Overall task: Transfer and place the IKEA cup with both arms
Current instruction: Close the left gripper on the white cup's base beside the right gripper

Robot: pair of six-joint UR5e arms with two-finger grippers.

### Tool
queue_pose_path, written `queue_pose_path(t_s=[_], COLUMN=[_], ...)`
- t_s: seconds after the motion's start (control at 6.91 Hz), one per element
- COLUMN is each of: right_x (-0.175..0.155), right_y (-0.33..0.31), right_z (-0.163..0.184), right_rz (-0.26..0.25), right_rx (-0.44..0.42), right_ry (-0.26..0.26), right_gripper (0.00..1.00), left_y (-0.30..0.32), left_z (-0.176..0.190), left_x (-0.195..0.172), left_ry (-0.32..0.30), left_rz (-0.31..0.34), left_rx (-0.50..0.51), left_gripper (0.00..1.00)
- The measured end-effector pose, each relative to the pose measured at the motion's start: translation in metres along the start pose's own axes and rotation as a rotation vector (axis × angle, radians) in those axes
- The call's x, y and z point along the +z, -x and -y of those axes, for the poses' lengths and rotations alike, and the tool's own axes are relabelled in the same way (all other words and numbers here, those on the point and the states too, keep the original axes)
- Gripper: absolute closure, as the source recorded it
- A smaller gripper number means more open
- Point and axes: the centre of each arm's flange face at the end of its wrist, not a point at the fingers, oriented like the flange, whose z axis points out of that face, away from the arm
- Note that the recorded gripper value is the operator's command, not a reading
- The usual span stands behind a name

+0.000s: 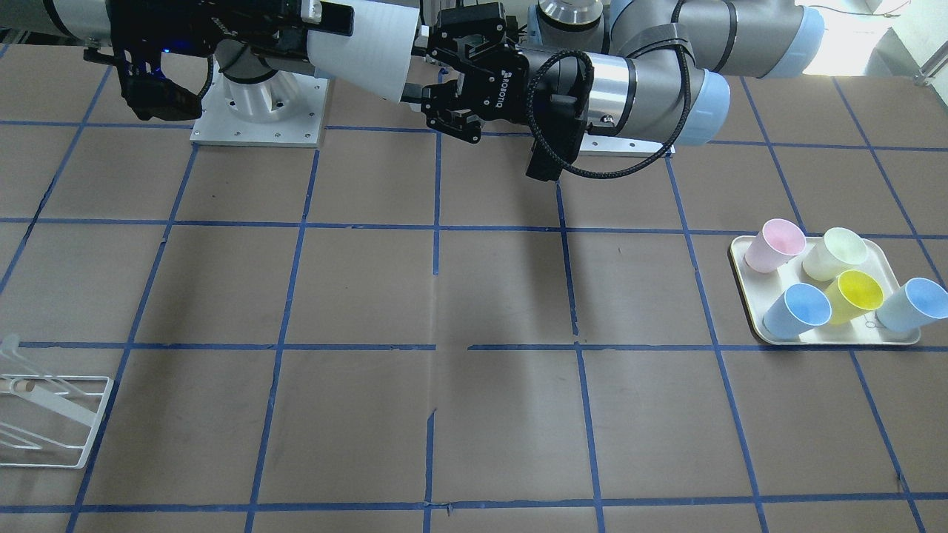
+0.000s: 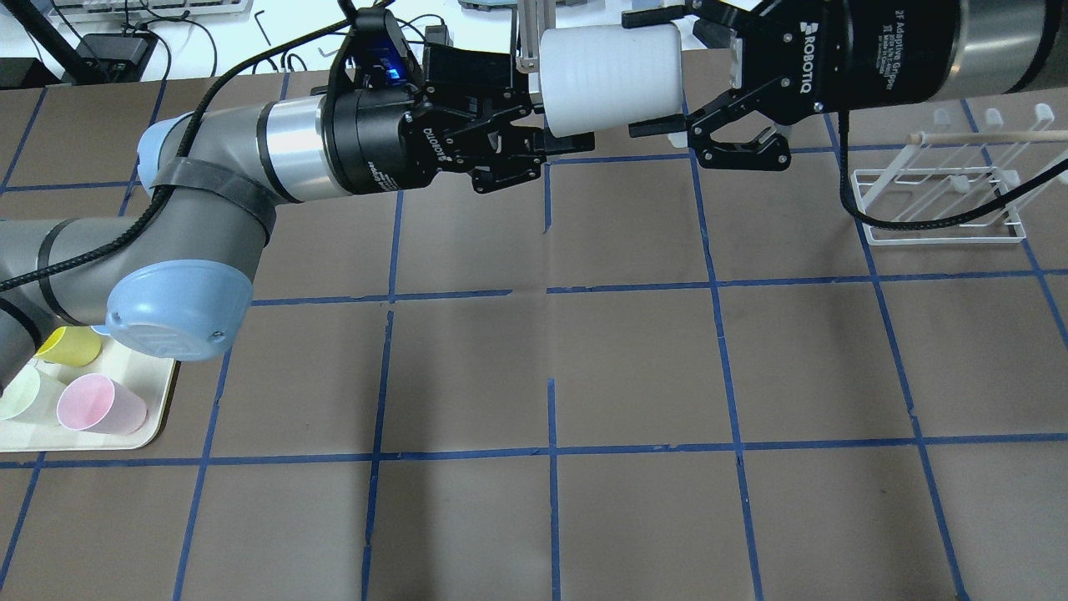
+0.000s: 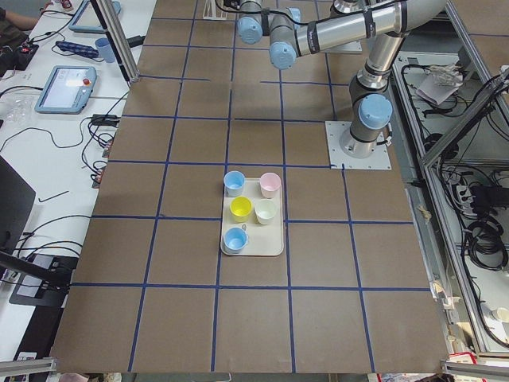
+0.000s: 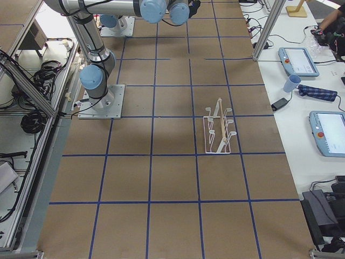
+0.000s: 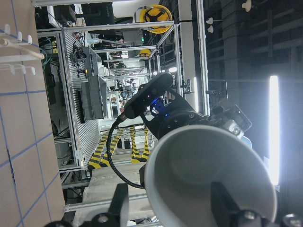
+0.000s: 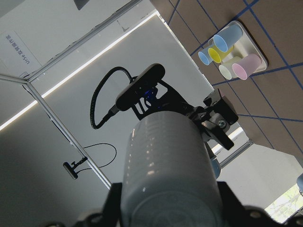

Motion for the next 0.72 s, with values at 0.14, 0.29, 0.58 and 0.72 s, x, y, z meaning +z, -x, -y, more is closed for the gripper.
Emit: queue_pose_path(t_s=[0.14,0.29,0.58,0.72], right_x=[-0.0001,-0.0001,-0.0002,-0.0002], right_y=[0.0004,0.0004,0.001,0.0013], right_z=[0.0,0.0001,0.0003,0.0006], right_rz=[0.001,0.0,0.001,0.001], right_rx=[-0.002,-0.004,-0.009,-0.013], right_ry=[-0.001,-0.001,-0.002,-0.003], right_gripper=[0.48,0.42,0.0,0.0], left_y=[-0.0003,-0.0022,-0.0054,-0.008], left_z=[-0.0001,-0.0007,-0.0022,-0.0029], left_x=[0.0,0.0003,0.0006,0.0009], left_ry=[0.0,0.001,0.002,0.003], left_rz=[0.001,0.001,0.002,0.001], left_rx=[0.003,0.01,0.02,0.026], left_gripper=[1.0,1.0,1.0,1.0])
